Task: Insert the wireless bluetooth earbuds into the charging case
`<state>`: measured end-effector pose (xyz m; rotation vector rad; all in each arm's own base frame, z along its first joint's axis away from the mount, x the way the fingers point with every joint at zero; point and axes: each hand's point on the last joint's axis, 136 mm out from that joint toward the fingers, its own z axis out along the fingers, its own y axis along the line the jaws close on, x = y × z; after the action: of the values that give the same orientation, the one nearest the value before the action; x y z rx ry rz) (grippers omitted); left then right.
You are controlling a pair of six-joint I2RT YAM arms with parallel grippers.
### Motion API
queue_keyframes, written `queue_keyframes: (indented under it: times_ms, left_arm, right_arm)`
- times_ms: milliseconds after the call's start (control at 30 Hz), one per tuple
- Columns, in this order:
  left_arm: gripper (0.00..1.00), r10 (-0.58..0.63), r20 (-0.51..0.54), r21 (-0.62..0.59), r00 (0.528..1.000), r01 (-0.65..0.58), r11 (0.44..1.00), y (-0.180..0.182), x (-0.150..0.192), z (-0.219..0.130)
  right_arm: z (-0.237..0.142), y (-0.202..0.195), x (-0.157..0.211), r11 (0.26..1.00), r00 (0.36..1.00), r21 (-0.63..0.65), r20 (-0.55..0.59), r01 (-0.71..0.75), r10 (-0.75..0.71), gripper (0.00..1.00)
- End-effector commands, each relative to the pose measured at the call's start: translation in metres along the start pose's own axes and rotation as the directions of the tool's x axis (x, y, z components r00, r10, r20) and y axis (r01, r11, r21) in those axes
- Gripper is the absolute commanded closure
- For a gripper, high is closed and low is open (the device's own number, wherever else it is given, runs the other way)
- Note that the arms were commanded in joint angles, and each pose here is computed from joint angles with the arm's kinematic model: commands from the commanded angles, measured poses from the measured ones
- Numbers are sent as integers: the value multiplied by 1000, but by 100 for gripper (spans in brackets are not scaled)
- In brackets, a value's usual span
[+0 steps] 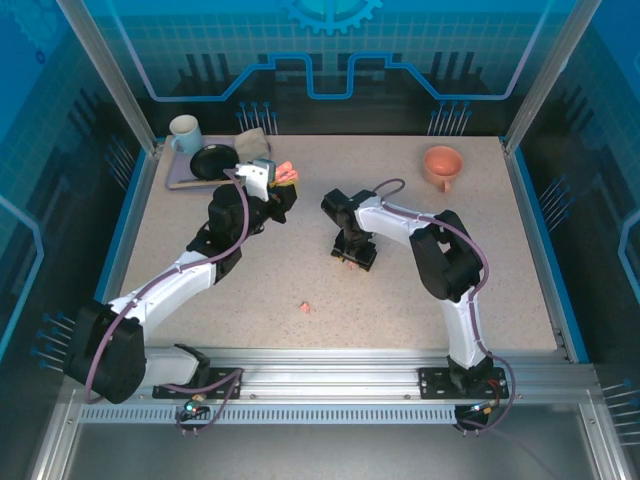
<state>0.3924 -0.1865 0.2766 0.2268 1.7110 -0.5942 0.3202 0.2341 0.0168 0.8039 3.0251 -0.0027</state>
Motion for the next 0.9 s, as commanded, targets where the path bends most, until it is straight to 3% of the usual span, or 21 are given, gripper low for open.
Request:
queue_keyframes:
  times_ms: [0, 233, 867]
  left_arm:
    - [100, -5, 37, 17, 999, 4, 1000, -1, -13, -3]
    - [100, -5, 34, 19, 999, 4, 1000, -1, -12, -2]
    - [100, -18, 27, 30, 999, 17, 999, -3, -12, 3]
  right_arm:
    - [11, -5, 2, 1000, 1000, 19, -20, -14, 15, 44]
    - [12, -9, -6, 1000, 1000, 20, 5, -3, 3, 53]
    - [15, -17, -16, 999, 999, 42, 23, 28, -29, 61]
